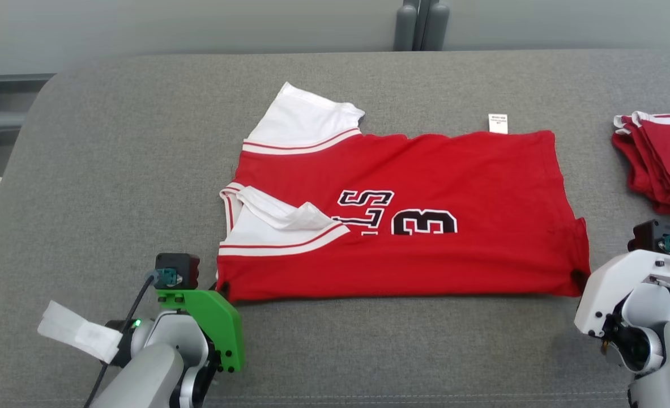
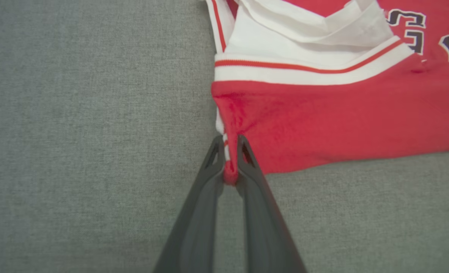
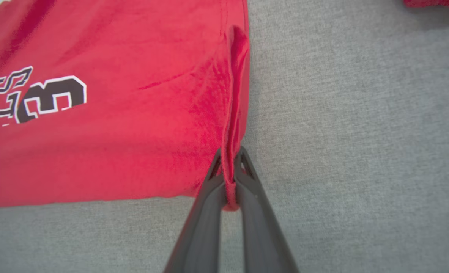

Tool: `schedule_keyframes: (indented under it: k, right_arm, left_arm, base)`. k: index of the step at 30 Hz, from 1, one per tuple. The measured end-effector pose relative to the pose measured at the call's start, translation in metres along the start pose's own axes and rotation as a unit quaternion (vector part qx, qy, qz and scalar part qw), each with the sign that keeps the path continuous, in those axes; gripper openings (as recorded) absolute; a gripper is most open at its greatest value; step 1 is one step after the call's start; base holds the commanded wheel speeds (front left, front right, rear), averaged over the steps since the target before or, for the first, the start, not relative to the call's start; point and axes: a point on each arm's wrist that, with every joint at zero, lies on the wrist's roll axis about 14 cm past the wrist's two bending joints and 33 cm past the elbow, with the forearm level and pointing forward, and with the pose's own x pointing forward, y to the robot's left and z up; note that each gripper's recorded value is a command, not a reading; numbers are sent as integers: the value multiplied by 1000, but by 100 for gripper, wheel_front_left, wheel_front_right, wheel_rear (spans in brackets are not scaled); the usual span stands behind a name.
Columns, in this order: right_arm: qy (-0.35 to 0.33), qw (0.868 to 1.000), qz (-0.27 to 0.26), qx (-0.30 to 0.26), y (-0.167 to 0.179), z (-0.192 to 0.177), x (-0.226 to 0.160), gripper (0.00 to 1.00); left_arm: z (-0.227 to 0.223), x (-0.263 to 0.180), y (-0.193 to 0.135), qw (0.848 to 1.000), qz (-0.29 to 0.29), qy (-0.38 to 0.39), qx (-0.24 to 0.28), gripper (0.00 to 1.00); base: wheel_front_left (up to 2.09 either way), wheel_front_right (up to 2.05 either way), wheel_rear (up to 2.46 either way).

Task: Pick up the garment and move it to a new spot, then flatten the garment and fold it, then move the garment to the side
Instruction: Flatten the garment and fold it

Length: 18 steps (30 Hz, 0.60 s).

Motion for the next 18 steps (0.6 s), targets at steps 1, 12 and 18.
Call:
schedule_keyframes:
  k: [1,12,18]
  right_arm:
    - [1,1000,0,1,-1,-2,-5,0]
    - [13,999,-12,31,-17,-28,-43,0]
    - [26,999,-14,35,-19,-40,-46,0]
  left_arm:
    - [-1,-3,-1,1000,-2,1,-1,0]
    - [-26,-31,-10,999,-14,29,-3,0]
    - [-44,-38,-7,999,-9,54,-5,0]
  base:
    - [0,0,0]
    - [0,0,0]
    - [0,0,0]
